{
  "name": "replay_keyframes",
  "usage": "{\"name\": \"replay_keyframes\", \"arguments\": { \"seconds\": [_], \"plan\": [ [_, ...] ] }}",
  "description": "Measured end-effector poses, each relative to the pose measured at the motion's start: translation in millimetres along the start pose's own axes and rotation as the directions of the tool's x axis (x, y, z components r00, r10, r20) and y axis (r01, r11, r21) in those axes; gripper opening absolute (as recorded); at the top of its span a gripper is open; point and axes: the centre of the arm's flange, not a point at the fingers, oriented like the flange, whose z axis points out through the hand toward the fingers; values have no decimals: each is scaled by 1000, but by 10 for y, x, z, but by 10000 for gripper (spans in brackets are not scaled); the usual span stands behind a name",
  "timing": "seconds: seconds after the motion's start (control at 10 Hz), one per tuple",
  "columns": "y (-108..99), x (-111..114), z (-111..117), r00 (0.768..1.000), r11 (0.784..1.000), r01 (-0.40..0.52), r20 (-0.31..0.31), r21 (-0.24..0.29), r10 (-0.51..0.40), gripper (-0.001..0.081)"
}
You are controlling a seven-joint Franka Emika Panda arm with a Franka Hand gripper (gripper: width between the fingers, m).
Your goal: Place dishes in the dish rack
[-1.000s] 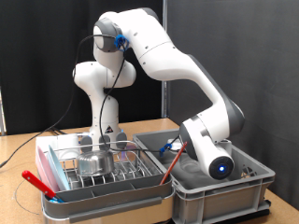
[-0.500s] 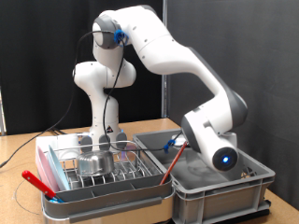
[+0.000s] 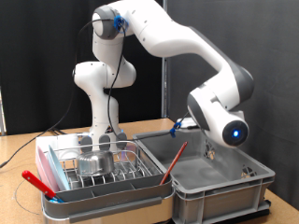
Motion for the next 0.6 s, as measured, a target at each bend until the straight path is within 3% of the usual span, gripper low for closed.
{"name": "replay_keyframes", "arguments": {
  "seconds": [0.6],
  "plan": [
    [-605, 548, -343, 998, 998, 64, -11, -20, -65, 106]
  ]
}}
